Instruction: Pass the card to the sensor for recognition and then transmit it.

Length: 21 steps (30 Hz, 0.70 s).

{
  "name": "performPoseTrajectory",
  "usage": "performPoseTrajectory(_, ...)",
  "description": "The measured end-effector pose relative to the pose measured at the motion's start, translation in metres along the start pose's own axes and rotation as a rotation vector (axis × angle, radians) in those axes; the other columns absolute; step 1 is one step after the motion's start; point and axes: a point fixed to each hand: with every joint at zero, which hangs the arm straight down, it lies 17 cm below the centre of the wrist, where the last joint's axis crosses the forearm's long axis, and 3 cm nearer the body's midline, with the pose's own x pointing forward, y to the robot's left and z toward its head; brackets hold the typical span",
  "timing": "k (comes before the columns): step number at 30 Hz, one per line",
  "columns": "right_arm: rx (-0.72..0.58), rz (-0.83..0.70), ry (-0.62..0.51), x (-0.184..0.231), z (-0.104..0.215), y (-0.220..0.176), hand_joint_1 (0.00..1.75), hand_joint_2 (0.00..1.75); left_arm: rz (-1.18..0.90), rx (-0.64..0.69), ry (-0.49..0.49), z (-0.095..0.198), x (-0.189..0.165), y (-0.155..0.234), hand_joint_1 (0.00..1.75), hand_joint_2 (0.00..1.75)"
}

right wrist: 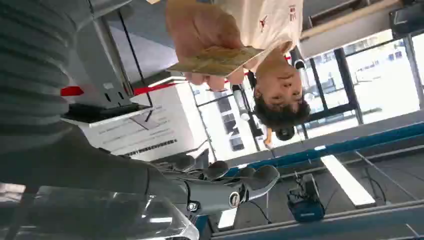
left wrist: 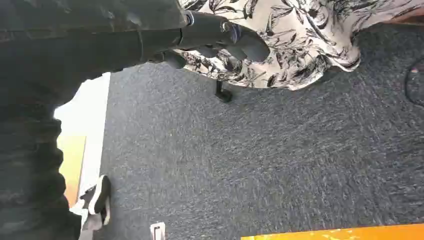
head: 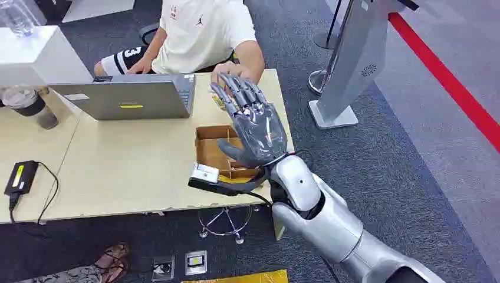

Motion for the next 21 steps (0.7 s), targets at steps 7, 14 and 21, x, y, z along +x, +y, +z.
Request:
performPoseTrajectory(7, 0.012, 0.031, 0.022, -0.009, 0.001, 0.007, 0.00, 1.75, -0.004, 0.001, -0.010, 0.000, 0.001, 0.000, 0.00, 1.75)
performPoseTrajectory(14, -0.008, 0.056, 0.018, -0.013, 0.002, 0.008, 0.00, 1.75, -0.007, 0.002, -0.023, 0.000, 0.004, 0.001, 0.00, 1.75)
performPoseTrajectory(21, -0.009, 0.069, 0.012, -0.013, 0.003, 0.009, 1.54, 1.75, -0.012, 0.004, -0.024, 0.000, 0.004, 0.001, 0.00, 1.75)
